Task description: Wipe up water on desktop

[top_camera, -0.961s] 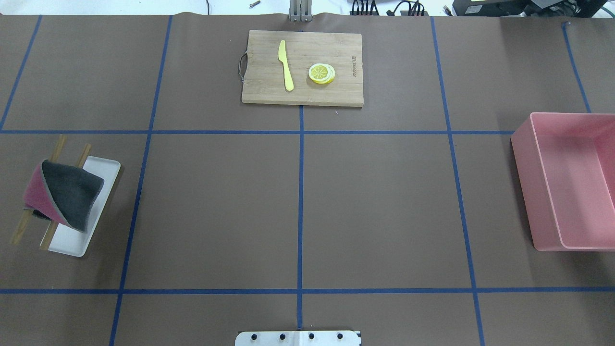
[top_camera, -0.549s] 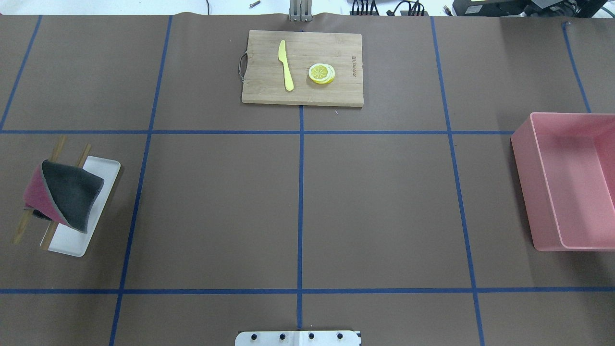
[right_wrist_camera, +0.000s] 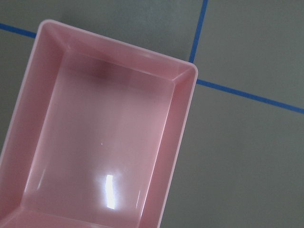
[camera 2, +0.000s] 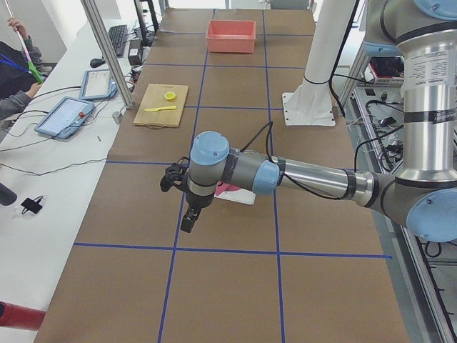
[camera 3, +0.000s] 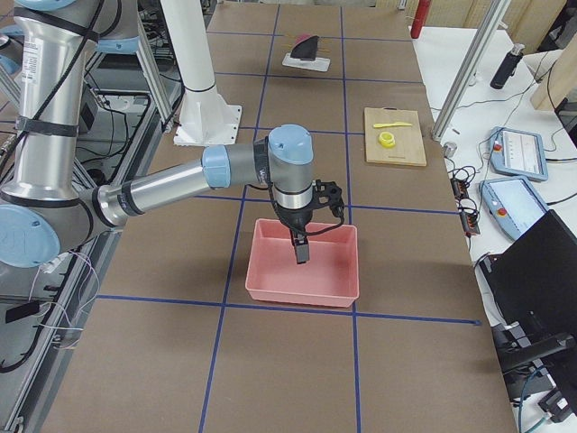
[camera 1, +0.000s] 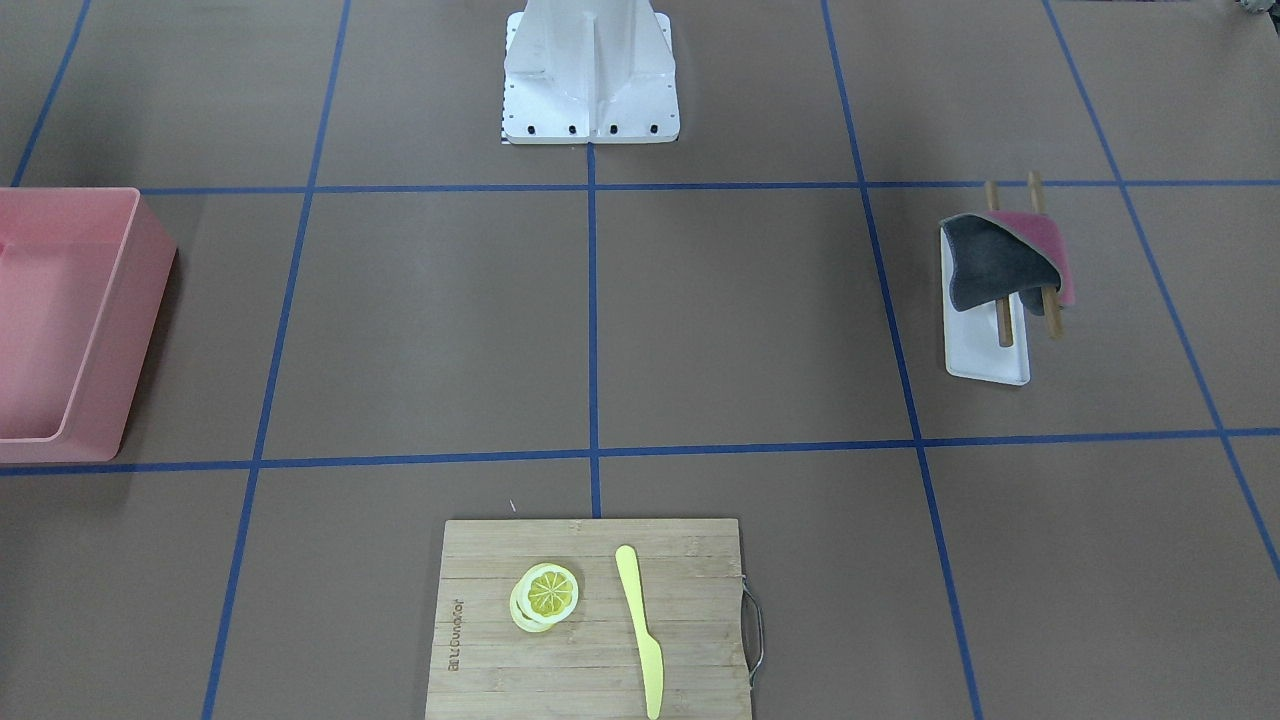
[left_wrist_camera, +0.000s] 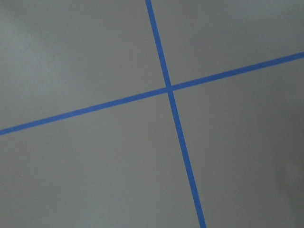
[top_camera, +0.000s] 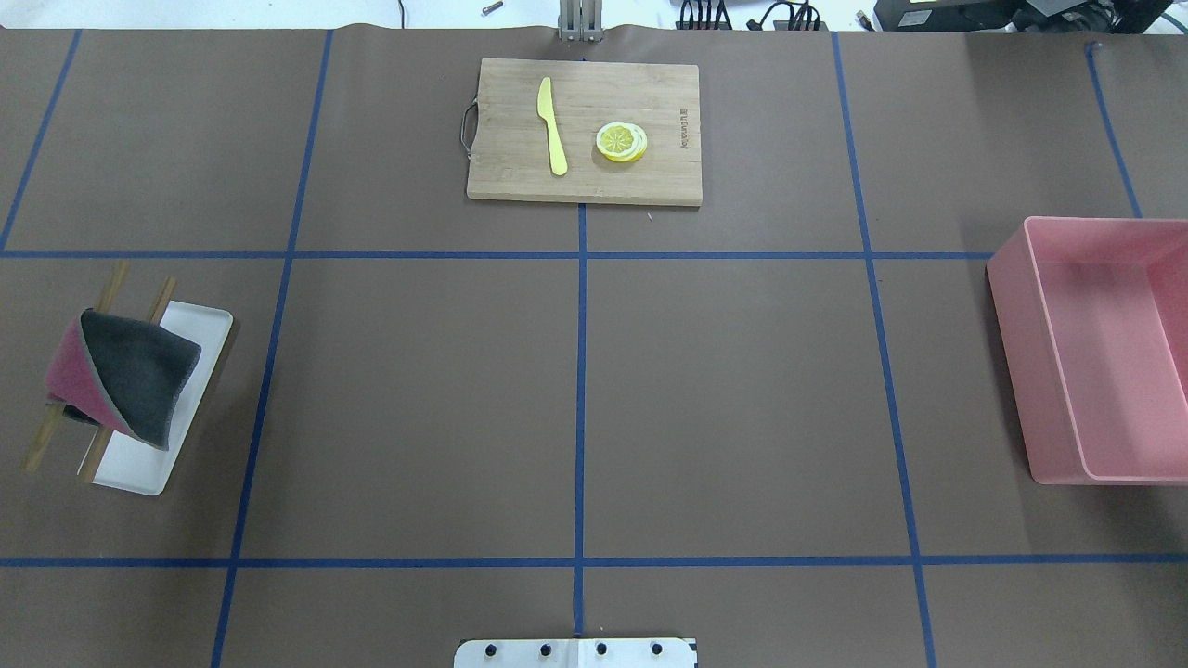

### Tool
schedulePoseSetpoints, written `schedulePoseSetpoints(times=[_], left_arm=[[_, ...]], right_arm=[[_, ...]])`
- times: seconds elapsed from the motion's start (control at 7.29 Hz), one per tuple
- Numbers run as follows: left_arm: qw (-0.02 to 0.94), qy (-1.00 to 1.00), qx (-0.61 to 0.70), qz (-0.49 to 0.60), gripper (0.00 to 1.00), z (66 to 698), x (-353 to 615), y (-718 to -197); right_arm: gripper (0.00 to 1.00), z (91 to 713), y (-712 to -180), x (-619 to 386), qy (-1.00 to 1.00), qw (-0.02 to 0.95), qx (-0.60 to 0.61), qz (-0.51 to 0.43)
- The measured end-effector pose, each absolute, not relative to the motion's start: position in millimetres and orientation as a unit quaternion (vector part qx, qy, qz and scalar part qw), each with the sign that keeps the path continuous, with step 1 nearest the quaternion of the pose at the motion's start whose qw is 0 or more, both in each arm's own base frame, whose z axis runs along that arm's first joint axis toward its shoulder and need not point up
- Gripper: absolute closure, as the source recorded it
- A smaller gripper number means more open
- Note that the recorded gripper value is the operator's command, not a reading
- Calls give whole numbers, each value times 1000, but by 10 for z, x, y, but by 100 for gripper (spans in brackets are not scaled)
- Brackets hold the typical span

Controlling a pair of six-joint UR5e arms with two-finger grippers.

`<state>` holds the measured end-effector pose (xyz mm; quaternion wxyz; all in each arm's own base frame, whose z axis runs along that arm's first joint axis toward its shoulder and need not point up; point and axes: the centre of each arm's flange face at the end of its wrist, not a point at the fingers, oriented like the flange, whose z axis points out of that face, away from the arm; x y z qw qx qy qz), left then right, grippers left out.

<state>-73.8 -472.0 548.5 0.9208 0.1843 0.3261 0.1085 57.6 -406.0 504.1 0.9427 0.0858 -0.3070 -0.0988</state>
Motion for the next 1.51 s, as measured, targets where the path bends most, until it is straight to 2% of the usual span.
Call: schedulePoseSetpoints(times=[0.55, 0.96, 1.24, 1.37, 1.51], left_arm=[[865, 417, 242, 139, 1, 5111, -397, -4855], [864, 462, 180, 86, 1, 5045, 624, -4780], [862, 485, 140, 50, 3, 4987, 1214, -4667], [860, 492, 129, 43, 15, 4988, 1459, -4578], [857, 499, 123, 46, 38, 5047, 1620, -4430]], right_arm=[[0, 4949, -4048, 464, -356, 925, 102, -85], [0, 4707, -4156, -191, -381, 920, 89, -2], [0, 4616, -4172, -567, -381, 921, 82, 20], [0, 4582, -4186, -660, -380, 921, 82, 24], [0, 4563, -4194, -704, -380, 921, 84, 25]])
